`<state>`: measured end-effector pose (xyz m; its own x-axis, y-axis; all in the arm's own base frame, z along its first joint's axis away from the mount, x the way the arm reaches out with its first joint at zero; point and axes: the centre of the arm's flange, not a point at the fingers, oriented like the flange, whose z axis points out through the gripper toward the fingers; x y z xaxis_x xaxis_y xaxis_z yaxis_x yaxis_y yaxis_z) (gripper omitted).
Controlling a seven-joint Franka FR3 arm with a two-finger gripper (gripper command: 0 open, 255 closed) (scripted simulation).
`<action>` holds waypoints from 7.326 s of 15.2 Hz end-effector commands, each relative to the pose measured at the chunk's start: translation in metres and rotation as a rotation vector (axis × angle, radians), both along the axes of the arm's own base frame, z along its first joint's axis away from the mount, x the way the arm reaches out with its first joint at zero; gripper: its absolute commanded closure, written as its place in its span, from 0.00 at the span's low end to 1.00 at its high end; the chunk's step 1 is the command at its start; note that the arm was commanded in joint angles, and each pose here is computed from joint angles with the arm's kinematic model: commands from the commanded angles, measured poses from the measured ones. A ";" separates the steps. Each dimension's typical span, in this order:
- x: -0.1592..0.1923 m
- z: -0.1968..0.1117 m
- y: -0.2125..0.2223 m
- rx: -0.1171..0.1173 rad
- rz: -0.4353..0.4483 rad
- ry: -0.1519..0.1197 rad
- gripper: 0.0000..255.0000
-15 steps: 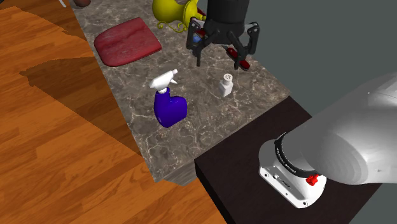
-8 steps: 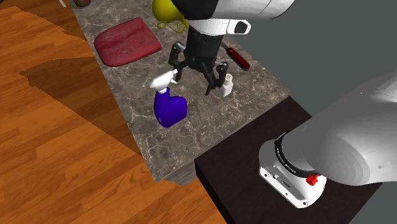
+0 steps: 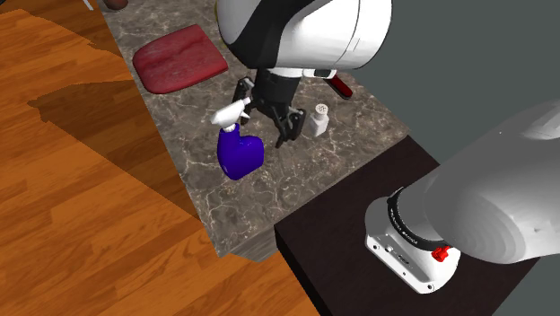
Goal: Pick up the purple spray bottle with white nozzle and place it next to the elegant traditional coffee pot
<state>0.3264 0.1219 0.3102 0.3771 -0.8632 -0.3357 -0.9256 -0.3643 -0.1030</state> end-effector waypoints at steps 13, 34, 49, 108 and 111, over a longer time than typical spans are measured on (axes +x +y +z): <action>0.000 -0.014 0.005 0.000 -0.001 -0.001 1.00; 0.000 0.065 0.005 0.000 -0.001 -0.001 1.00; 0.000 0.145 0.005 0.000 -0.001 -0.001 1.00; 0.271 0.272 -0.136 0.000 -0.001 -0.001 1.00; 0.271 0.256 -0.136 0.000 -0.001 -0.001 1.00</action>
<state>0.5982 -0.0137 0.5709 0.3762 -0.8636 -0.3357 -0.9259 -0.3634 -0.1030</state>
